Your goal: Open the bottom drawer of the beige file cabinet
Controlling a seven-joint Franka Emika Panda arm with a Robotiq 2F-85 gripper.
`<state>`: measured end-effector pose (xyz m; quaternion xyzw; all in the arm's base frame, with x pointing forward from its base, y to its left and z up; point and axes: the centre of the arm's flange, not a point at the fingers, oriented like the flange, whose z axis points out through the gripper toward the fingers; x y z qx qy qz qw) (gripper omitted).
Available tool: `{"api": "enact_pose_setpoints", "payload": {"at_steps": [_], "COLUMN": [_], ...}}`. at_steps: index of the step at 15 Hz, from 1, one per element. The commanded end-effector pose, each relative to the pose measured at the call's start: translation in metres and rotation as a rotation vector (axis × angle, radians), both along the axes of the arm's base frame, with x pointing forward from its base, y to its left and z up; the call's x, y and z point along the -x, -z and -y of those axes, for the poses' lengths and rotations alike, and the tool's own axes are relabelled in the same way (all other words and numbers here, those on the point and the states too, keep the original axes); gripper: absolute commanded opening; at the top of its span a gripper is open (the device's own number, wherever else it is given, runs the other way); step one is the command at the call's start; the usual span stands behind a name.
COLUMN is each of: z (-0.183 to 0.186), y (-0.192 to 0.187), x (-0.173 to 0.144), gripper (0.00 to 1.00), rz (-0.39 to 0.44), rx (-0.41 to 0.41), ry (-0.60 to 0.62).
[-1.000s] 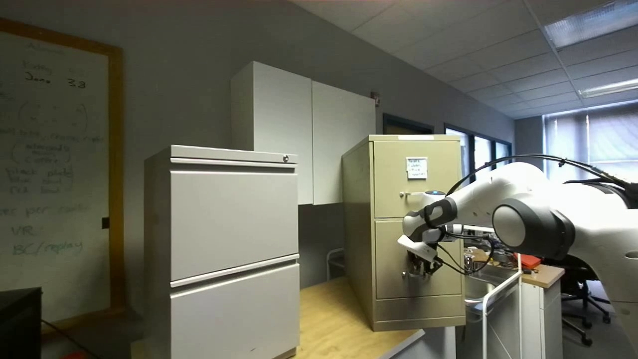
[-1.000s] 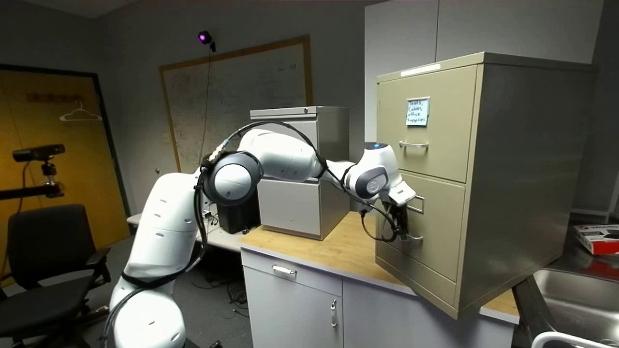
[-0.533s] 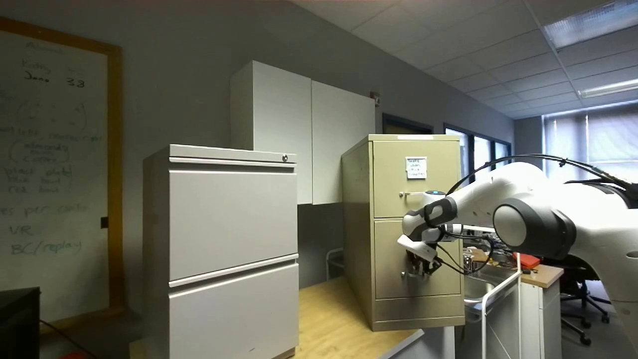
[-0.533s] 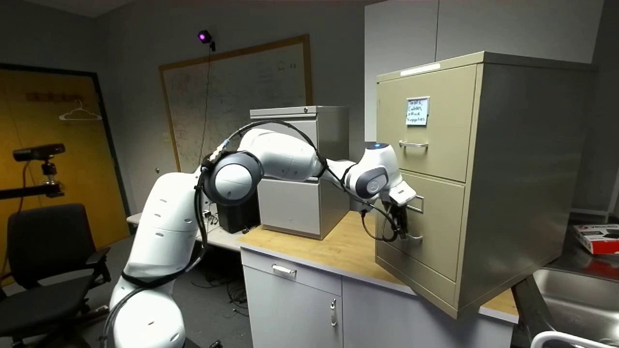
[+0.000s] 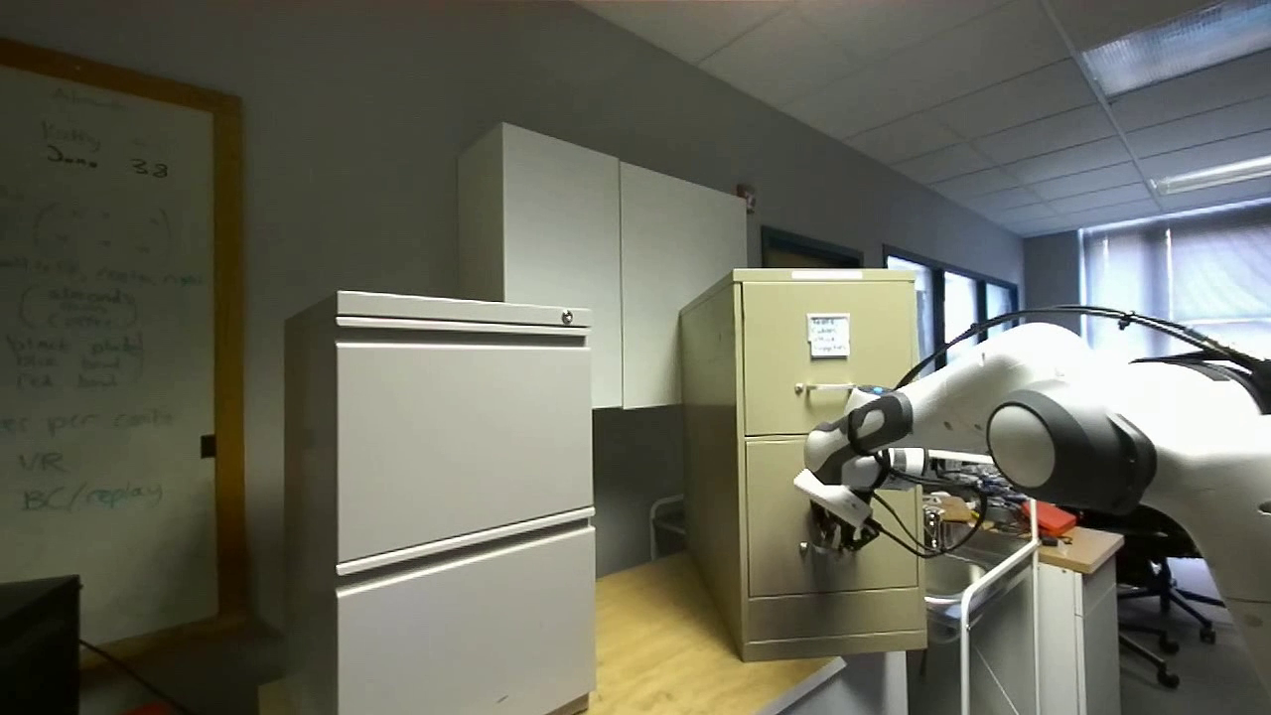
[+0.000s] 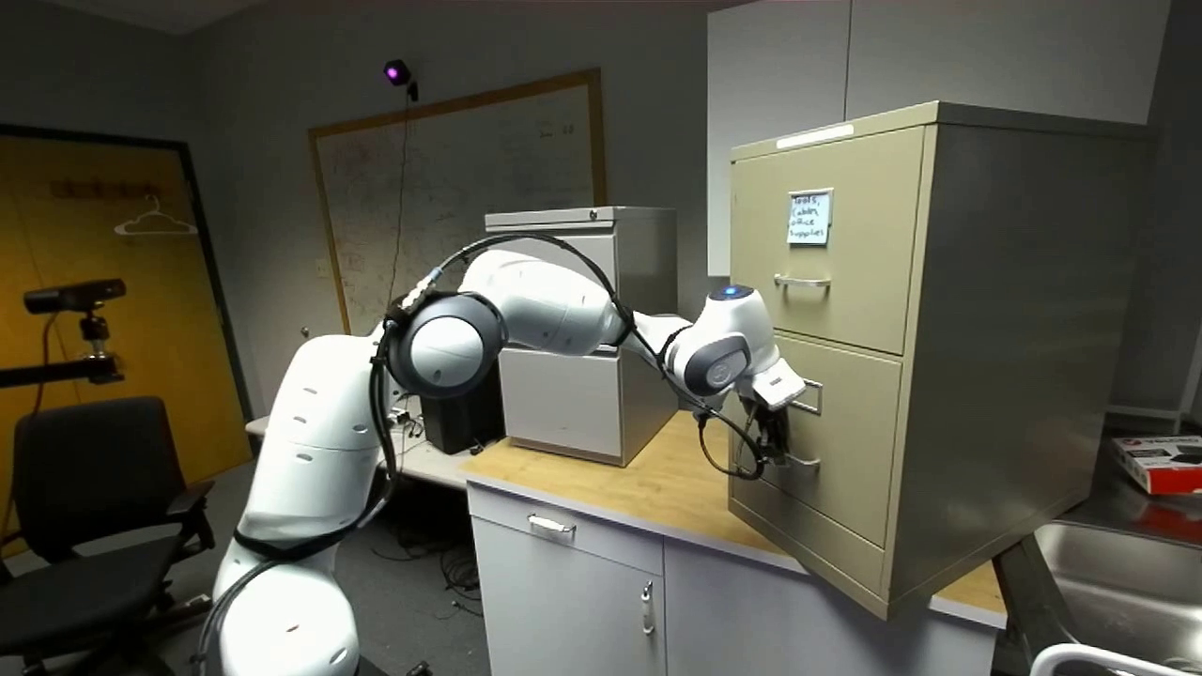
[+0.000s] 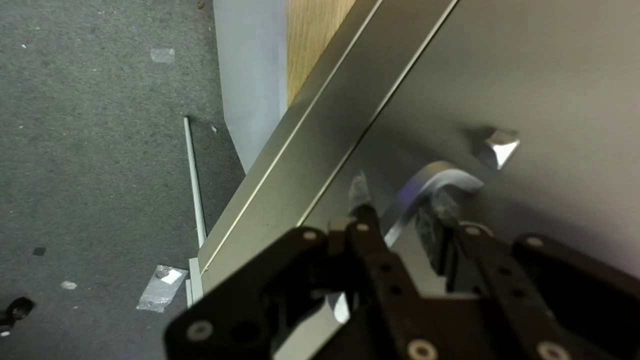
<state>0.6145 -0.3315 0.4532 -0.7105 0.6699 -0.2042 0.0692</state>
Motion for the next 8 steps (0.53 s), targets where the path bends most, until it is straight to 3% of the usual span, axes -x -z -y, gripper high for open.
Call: {"api": "enact_pose_setpoints", "payload": {"at_steps": [1,8], "z": [-0.043,-0.037], "y": [0.06,0.066], "x": [0.02,0.067], "gripper": [0.07,0.07], "rz": [-0.043,0.117], "rx": [-0.114,-0.135], "ry": [-0.081,-0.065]}}
